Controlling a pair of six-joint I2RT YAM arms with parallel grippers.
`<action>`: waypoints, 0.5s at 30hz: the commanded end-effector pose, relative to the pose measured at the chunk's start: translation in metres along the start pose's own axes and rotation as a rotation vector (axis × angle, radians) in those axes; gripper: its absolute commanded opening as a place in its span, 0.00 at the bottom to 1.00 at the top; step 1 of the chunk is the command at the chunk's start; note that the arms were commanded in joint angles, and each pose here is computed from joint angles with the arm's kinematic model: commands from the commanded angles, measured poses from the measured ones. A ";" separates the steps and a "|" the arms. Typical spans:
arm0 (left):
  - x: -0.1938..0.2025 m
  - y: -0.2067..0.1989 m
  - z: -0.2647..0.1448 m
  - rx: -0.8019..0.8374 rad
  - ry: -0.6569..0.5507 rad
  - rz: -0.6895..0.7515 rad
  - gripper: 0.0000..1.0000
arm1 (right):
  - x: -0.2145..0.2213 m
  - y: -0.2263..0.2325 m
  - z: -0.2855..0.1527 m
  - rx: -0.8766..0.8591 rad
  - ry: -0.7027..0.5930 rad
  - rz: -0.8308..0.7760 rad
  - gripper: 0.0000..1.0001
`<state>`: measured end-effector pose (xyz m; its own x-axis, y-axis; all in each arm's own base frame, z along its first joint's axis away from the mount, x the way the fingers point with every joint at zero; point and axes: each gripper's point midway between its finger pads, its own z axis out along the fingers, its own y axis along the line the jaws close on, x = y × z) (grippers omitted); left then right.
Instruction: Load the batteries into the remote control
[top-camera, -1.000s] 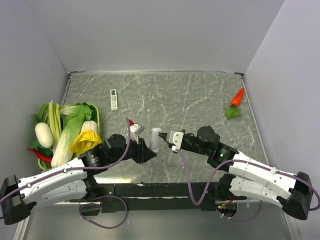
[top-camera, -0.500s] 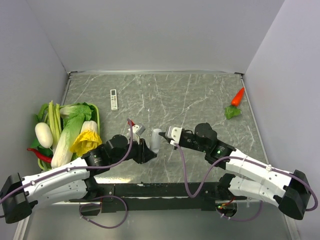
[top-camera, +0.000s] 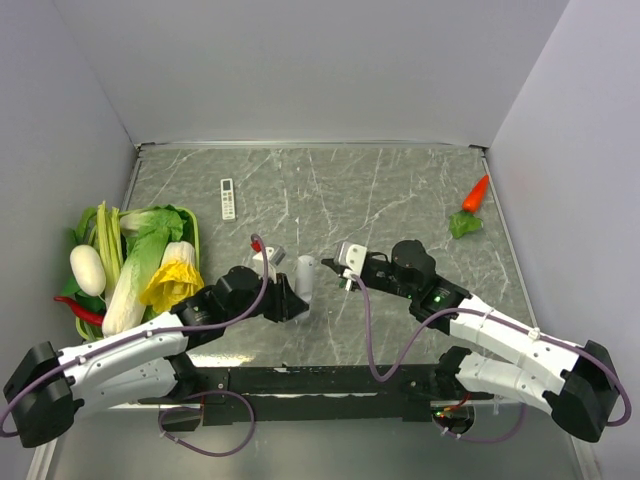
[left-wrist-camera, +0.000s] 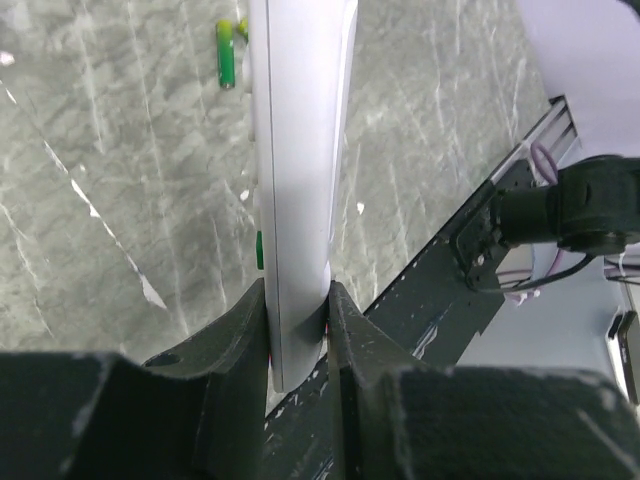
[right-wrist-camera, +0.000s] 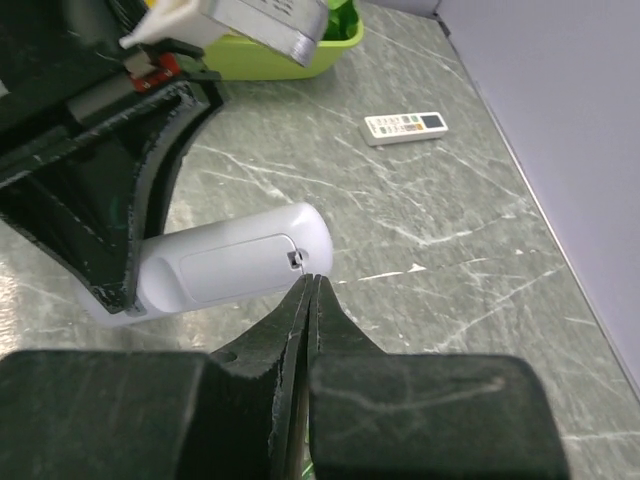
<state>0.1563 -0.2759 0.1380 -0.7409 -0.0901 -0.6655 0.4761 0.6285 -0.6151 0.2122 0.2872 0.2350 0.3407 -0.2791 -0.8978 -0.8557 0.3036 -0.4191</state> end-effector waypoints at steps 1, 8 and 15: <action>-0.009 -0.019 0.001 0.089 -0.022 -0.003 0.01 | -0.010 0.006 0.003 -0.053 -0.046 -0.011 0.19; -0.014 -0.029 -0.005 0.130 -0.032 0.023 0.01 | 0.000 0.016 0.013 -0.133 -0.012 -0.032 0.54; -0.017 -0.035 -0.008 0.155 -0.034 0.044 0.01 | 0.001 0.021 0.020 -0.179 -0.012 -0.029 0.55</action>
<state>0.1468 -0.2813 0.1425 -0.7501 -0.0606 -0.6586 0.5117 0.5779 -0.6358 0.2010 0.3001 0.1899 0.3027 -0.3436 -0.8890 -0.9152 0.1556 -0.3718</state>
